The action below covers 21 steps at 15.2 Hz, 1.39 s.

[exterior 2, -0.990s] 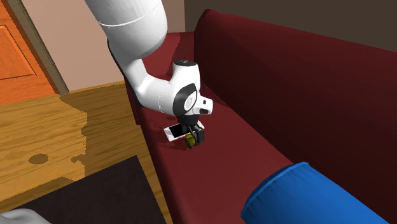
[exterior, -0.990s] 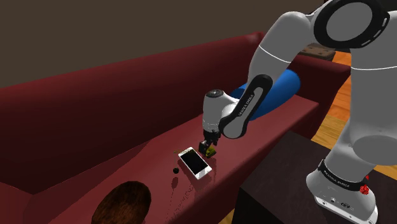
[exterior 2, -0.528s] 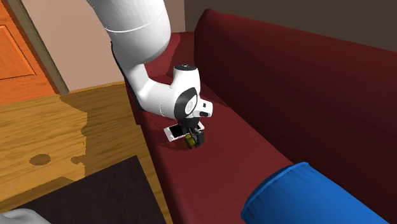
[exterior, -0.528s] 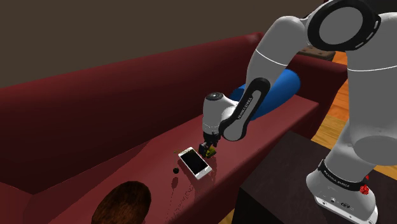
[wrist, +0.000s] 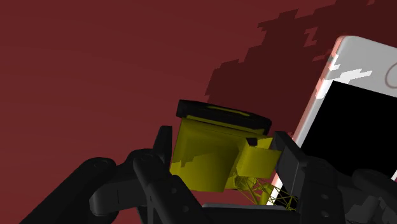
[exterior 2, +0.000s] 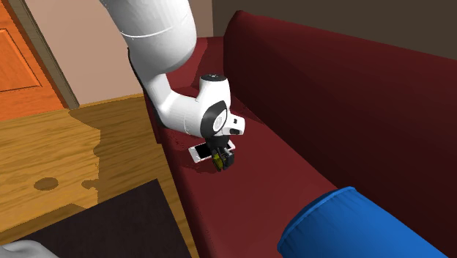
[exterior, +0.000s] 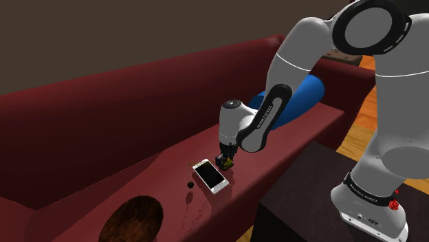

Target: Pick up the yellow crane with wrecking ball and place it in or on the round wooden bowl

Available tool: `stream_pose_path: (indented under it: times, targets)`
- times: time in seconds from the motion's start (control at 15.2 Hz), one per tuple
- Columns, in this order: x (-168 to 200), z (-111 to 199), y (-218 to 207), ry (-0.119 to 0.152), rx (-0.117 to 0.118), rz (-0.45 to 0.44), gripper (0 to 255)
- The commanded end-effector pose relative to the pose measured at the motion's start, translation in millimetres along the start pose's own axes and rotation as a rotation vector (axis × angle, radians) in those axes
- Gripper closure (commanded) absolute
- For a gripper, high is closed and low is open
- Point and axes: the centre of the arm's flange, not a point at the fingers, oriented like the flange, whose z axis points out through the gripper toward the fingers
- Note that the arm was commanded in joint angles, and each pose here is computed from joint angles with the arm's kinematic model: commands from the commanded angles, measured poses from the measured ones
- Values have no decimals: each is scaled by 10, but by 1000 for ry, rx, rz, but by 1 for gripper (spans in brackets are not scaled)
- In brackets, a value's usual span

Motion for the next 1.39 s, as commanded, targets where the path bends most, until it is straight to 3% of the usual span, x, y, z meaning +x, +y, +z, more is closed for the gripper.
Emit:
stream_pose_path:
  times: [0.0, 0.2, 1.32]
  targets:
    - [0, 0, 0, 0, 0, 0, 255]
    - [0, 0, 0, 0, 0, 0, 255]
    - [42, -896, -24, 0, 0, 0, 255]
